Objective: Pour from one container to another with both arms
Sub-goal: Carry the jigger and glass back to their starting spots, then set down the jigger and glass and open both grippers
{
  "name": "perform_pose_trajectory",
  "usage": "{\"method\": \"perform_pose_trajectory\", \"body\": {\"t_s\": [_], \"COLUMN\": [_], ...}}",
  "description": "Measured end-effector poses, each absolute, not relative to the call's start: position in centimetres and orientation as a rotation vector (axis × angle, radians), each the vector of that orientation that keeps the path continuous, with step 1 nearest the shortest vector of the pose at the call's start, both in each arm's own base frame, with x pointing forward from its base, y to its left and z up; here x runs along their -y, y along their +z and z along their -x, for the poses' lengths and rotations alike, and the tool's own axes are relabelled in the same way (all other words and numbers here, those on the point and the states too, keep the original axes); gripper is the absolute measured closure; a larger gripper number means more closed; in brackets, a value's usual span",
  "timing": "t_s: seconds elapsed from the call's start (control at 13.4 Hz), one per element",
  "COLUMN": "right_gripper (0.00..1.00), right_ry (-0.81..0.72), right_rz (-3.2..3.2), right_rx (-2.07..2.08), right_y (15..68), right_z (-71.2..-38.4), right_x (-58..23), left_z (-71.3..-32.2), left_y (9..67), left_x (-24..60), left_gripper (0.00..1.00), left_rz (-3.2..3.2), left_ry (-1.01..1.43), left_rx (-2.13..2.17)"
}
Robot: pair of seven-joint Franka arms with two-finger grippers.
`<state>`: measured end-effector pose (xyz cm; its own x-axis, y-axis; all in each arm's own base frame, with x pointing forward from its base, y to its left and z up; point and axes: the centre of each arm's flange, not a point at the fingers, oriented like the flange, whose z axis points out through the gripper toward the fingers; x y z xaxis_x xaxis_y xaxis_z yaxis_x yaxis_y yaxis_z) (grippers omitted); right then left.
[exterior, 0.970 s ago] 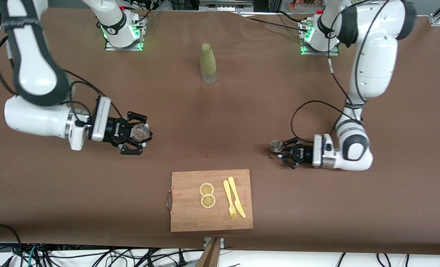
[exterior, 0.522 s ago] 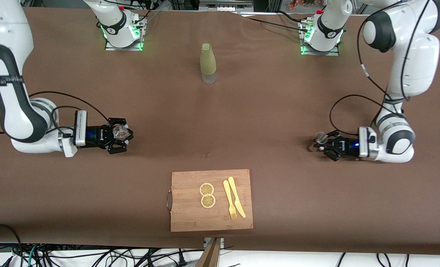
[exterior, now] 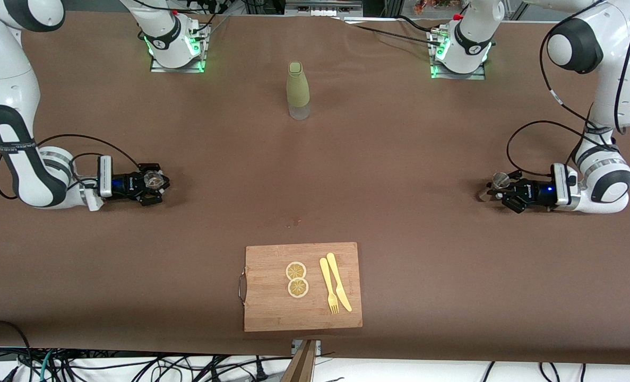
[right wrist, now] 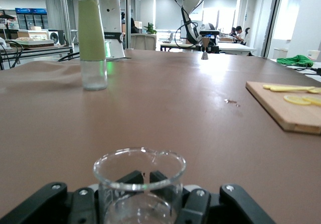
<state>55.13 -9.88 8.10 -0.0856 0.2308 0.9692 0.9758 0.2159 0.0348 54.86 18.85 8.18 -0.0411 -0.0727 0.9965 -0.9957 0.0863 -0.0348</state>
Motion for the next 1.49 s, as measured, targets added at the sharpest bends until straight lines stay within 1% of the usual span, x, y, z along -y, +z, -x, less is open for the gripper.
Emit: {"method": "perform_pose_trajectory", "body": {"t_s": [0.3,0.67,0.75,0.82,0.9,1.04,1.12,1.19,1.27,1.34,1.42,1.49], "right_gripper": [0.85,0.82,0.77,0.63,0.55,0.31,0.22,0.14,0.13,0.07,0.01,0.01], "right_ry": [-0.967,-0.970,-0.969,-0.968,-0.968,-0.966,-0.965,-0.962,-0.953,-0.942,-0.929,-0.917], "right_rz": [1.192,1.186,1.187,1.189,1.191,1.196,1.202,1.207,1.211,1.215,1.218,1.220], "right_rx": [1.481,1.472,1.471,1.470,1.469,1.471,1.476,1.486,1.503,1.523,1.549,1.579], "right_y": [4.9,4.8,4.7,4.6,4.6,4.5,4.6,4.7,4.8,5.0,5.3,5.7], "right_z": [-53.4,-53.4,-53.4,-53.3,-53.3,-53.2,-53.3,-53.5,-53.6,-53.8,-54.1,-54.4], "right_x": [10.5,10.6,10.6,10.7,10.7,11.0,11.4,11.9,12.5,13.2,14.1,15.1], "left_z": [-53.0,-52.4,-52.4,-52.6,-52.9,-54.2,-55.0,-55.7,-56.3,-56.7,-57.1,-57.7], "left_y": [6.3,5.2,5.2,5.1,5.1,5.6,6.2,7.0,7.9,8.8,9.7,10.6], "left_x": [-20.4,-20.5,-20.6,-20.8,-21.1,-22.1,-22.9,-23.8,-24.6,-25.1,-25.4,-25.7], "left_gripper": [0.79,0.79,0.74,0.64,0.53,0.31,0.22,0.11,0.02,0.00,0.00,0.00], "left_rz": [-1.200,-1.206,-1.213,-1.229,-1.255,-1.314,-1.355,-1.404,-1.457,-1.510,-1.566,-1.629], "left_ry": [1.111,1.102,1.101,1.095,1.084,1.059,1.025,0.957,0.865,0.774,0.688,0.603], "left_rx": [1.304,1.286,1.290,1.296,1.305,1.341,1.355,1.359,1.343,1.308,1.272,1.250]}}
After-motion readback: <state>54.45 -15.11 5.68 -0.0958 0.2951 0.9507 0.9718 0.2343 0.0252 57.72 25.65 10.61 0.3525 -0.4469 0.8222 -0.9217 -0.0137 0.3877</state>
